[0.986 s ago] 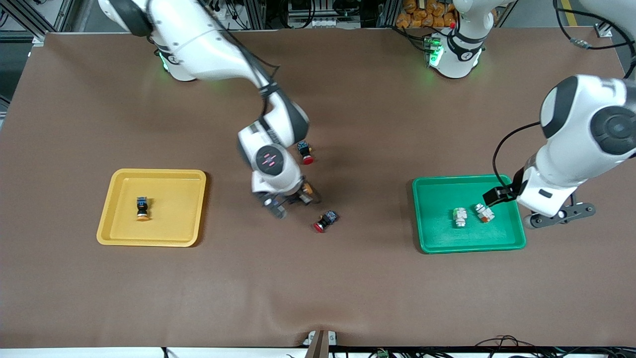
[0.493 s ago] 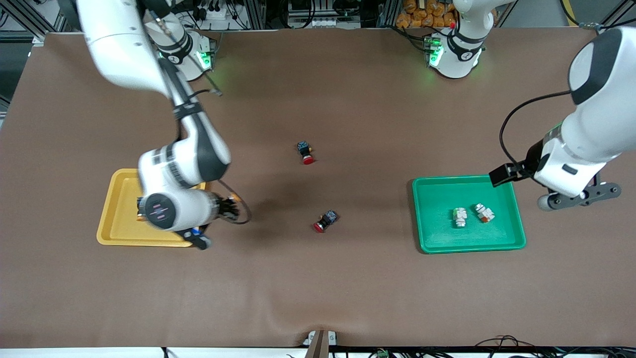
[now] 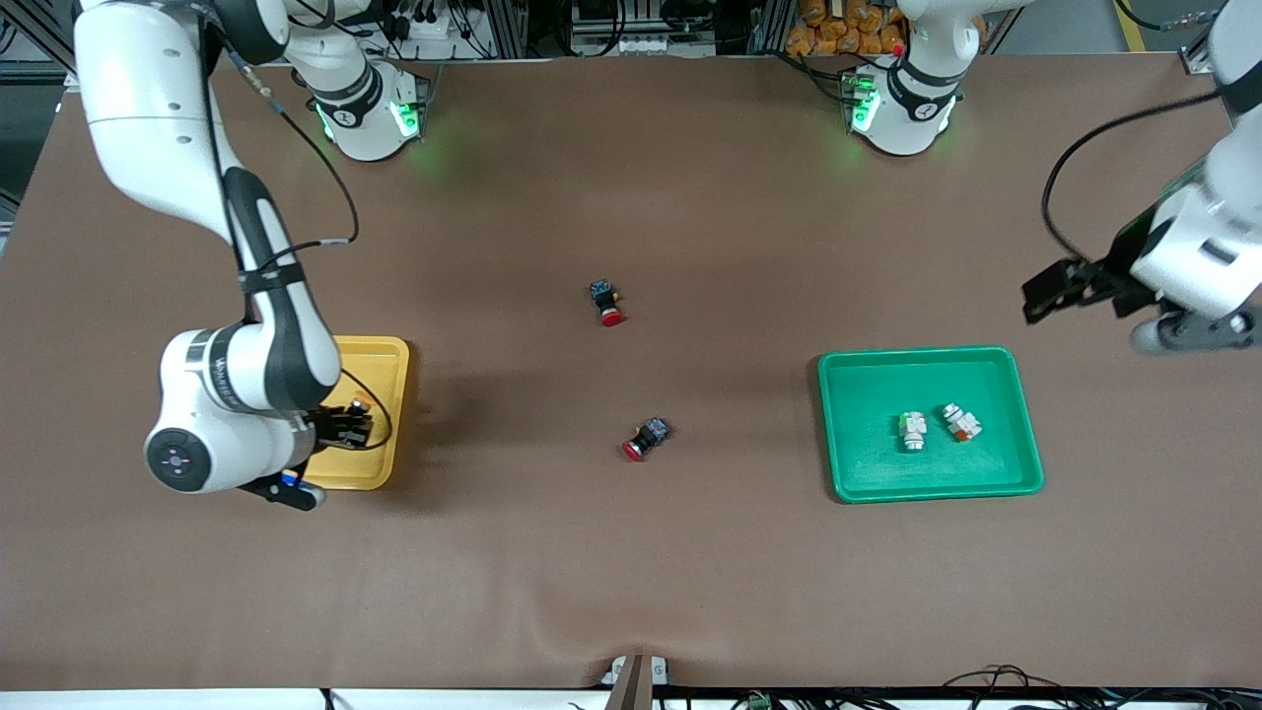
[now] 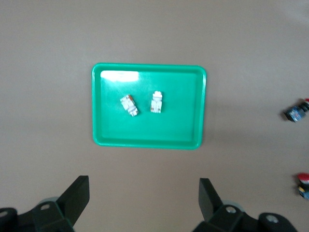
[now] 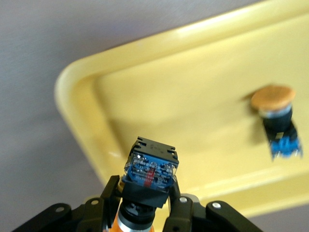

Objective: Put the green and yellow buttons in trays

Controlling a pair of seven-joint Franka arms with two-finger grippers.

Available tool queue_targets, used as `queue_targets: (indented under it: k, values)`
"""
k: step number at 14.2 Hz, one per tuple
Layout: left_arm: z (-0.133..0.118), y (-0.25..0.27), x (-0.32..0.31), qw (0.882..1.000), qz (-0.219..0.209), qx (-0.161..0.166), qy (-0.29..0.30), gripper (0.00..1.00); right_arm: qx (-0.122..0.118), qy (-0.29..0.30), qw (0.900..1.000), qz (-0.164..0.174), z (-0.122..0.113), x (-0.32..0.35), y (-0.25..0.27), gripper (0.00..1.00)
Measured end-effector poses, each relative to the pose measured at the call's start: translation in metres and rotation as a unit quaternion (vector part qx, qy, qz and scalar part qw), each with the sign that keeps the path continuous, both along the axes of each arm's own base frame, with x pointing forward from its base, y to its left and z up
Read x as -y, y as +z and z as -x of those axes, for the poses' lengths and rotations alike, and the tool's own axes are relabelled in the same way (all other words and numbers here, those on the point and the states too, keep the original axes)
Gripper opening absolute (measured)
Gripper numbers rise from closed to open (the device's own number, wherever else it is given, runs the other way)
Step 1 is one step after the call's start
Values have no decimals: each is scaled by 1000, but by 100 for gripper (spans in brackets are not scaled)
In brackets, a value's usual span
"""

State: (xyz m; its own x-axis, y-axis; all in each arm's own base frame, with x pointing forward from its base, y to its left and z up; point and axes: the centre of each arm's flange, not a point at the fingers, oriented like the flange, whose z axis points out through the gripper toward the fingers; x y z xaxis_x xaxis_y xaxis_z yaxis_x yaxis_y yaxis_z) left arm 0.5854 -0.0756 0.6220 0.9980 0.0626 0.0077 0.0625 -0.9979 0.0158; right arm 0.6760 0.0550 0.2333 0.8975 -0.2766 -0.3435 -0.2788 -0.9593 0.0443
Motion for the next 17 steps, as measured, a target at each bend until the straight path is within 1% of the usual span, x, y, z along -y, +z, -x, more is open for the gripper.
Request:
queue_targets:
  k: [1,3,4,6,7,8,9,11,12,14,16,17]
  values:
    - [8,5,-9,1000,9,-4,2,100,5,8,1000,-5,4,10,-12,44]
    - [26,8,-22,1000,13,-14,8,100,6,16,1000,-8,10,15,-28,46]
    - [36,7,-24,1000,12,-19,10,100,7,17,1000,-9,11,14,-28,54]
    - [55,3,-21,1000,9,-28,7,100,13,22,999,-19,5,2,-13,74]
    - [65,3,-19,1000,8,-30,4,100,18,30,999,-28,-2,-11,7,85]
    - [75,6,-17,1000,7,-28,2,100,28,37,998,-38,-12,-24,34,94]
    - [85,11,-16,1000,7,-24,1,100,44,45,997,-46,-21,-35,64,100]
    - [100,23,-16,1000,7,-13,1,100,85,57,993,-55,-35,-50,120,100]
    - [105,27,-17,1000,7,-9,1,100,101,60,991,-57,-40,-51,145,100]
    - [108,30,-17,1000,7,-4,1,100,131,61,988,-59,-47,-49,190,100]
    - [106,27,-19,1000,2,-1,2,100,169,66,981,-64,-46,-50,244,100]
    - [106,27,-20,1000,-1,0,3,100,183,70,978,-66,-38,-52,275,100]
